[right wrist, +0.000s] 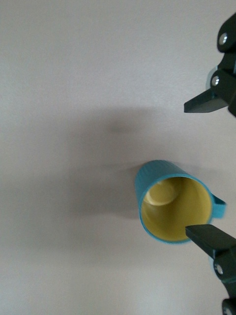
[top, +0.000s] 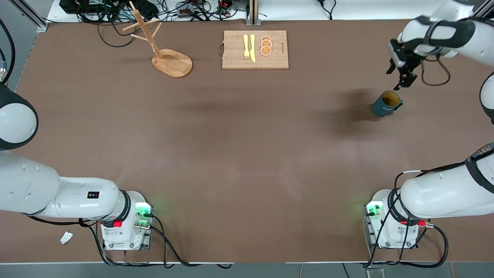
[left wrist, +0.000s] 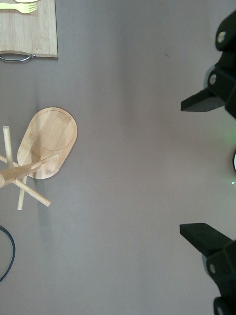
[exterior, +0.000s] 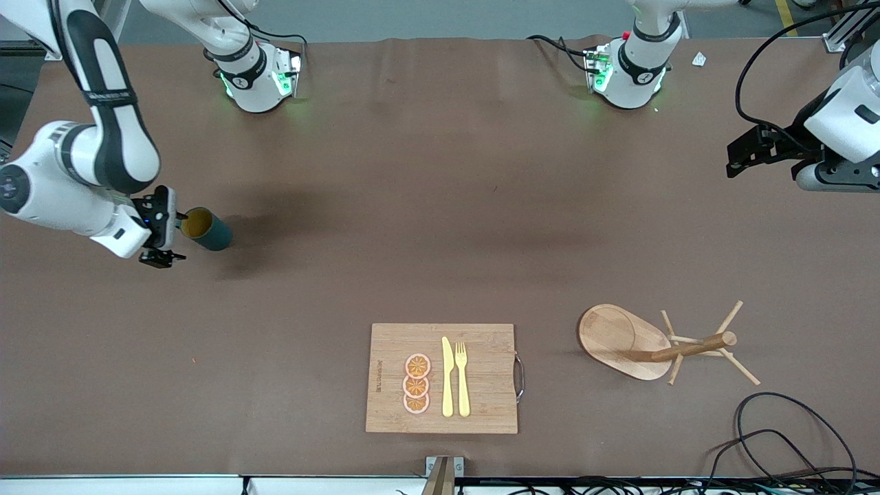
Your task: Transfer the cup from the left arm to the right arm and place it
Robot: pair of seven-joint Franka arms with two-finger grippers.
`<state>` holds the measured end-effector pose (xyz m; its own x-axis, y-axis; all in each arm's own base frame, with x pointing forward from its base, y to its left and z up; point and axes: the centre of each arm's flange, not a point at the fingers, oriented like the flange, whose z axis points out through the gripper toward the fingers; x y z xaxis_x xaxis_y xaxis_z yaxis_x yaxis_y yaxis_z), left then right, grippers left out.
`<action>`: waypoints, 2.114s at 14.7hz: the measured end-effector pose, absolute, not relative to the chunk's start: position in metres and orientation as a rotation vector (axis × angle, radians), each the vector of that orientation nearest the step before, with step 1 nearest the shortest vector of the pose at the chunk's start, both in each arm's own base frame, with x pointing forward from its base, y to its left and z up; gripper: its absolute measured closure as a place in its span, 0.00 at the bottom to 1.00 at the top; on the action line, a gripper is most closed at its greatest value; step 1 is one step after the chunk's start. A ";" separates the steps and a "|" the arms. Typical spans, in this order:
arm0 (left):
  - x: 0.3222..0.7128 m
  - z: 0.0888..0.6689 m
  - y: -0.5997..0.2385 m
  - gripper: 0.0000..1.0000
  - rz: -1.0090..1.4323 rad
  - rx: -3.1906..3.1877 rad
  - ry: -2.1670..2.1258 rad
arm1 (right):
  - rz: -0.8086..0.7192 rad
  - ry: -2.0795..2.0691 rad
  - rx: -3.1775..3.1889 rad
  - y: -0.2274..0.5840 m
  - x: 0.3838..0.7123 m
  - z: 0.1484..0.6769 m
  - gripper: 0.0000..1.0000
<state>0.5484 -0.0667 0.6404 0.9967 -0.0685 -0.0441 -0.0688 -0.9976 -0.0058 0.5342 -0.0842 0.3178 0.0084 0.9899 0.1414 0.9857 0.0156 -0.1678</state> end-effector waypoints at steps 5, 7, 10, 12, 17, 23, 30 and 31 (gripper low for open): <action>0.548 0.640 -0.066 0.00 0.069 -3.132 0.107 | 0.086 -1.718 -2.286 -0.109 0.528 0.385 0.00; 0.548 0.641 -0.066 0.00 0.068 -3.132 0.107 | 0.138 -1.553 -2.406 -0.100 0.525 0.426 0.00; 0.548 0.641 -0.066 0.00 0.068 -3.132 0.107 | 0.230 -1.219 -2.629 -0.078 0.519 0.495 0.00; 0.548 0.641 -0.066 0.00 0.068 -3.132 0.107 | 0.256 -0.982 -2.758 -0.062 0.517 0.540 0.00; 0.549 0.643 -0.064 0.00 0.059 -3.133 0.099 | 0.242 -0.464 -2.949 -0.056 0.519 0.587 0.00; 0.549 0.647 -0.061 0.00 0.048 -3.134 0.091 | 0.214 -0.222 -3.015 -0.093 0.508 0.631 0.00; 0.548 0.646 -0.062 0.00 0.055 -3.133 0.093 | 0.209 -0.163 -3.047 -0.095 0.511 0.632 0.00; 0.548 0.644 -0.062 0.00 0.063 -3.132 0.094 | 0.211 -0.126 -3.050 -0.093 0.512 0.632 0.00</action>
<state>0.5478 -0.0619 0.6443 0.9974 -0.0596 -0.0401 -0.0599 -0.9982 -0.0059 0.5118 -0.0933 0.6319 0.9871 0.0874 -0.1342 0.0761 -0.9933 -0.0867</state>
